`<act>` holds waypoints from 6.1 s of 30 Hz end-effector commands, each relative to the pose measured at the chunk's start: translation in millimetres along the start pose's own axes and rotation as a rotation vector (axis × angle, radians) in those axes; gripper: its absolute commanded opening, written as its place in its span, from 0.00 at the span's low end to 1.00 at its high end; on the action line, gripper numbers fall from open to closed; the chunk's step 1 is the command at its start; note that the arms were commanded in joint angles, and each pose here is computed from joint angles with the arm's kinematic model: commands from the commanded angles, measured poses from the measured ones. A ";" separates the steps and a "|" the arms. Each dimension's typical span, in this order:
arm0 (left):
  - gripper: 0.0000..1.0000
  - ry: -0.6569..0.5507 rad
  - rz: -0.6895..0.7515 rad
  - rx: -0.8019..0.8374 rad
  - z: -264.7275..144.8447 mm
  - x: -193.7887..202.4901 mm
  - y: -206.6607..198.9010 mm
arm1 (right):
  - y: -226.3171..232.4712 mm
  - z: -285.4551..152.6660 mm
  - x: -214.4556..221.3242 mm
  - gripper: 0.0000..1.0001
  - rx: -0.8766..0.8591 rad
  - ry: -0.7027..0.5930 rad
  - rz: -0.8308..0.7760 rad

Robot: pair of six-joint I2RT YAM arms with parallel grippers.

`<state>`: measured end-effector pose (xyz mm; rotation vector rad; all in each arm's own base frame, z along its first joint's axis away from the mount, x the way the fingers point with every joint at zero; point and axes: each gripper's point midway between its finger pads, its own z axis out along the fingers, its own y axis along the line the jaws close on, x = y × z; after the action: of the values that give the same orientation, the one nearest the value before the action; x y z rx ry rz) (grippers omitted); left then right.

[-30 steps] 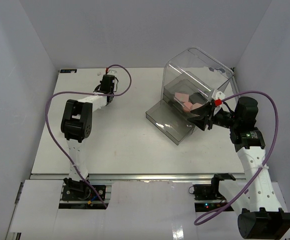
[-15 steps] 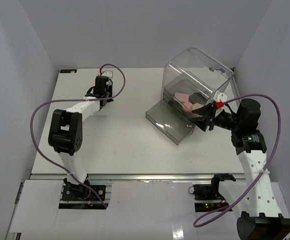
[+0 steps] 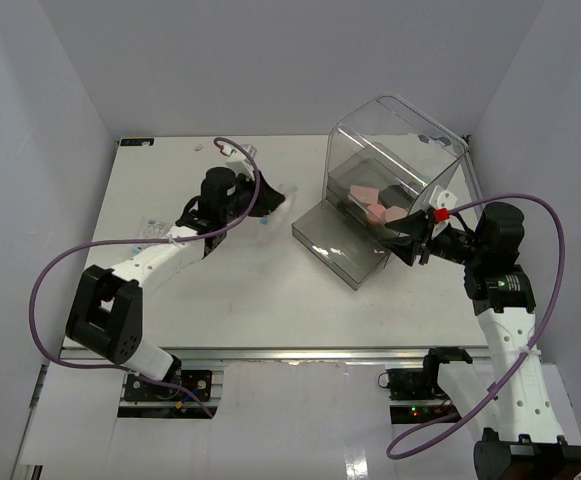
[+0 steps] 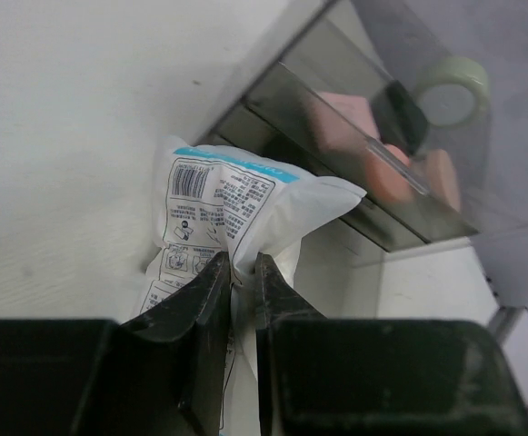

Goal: Organize the makeup

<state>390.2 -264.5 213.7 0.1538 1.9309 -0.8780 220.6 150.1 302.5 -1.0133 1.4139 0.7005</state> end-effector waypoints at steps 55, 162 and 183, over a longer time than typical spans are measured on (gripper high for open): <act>0.00 -0.470 0.370 0.147 83.1 62.8 -70.7 | -10.1 -3.5 14.1 0.48 0.041 0.021 0.029; 0.55 0.490 0.350 -1.276 -166.5 53.8 336.7 | 17.0 -8.3 26.9 0.51 -0.047 -0.008 0.008; 0.00 -0.041 -0.062 -0.313 -108.4 -22.5 120.6 | 13.2 -9.8 29.2 0.51 -0.021 0.000 0.004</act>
<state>399.1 -26.9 140.0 -0.1622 2.1958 -0.0818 206.4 143.6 272.0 -1.0212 1.4256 0.7341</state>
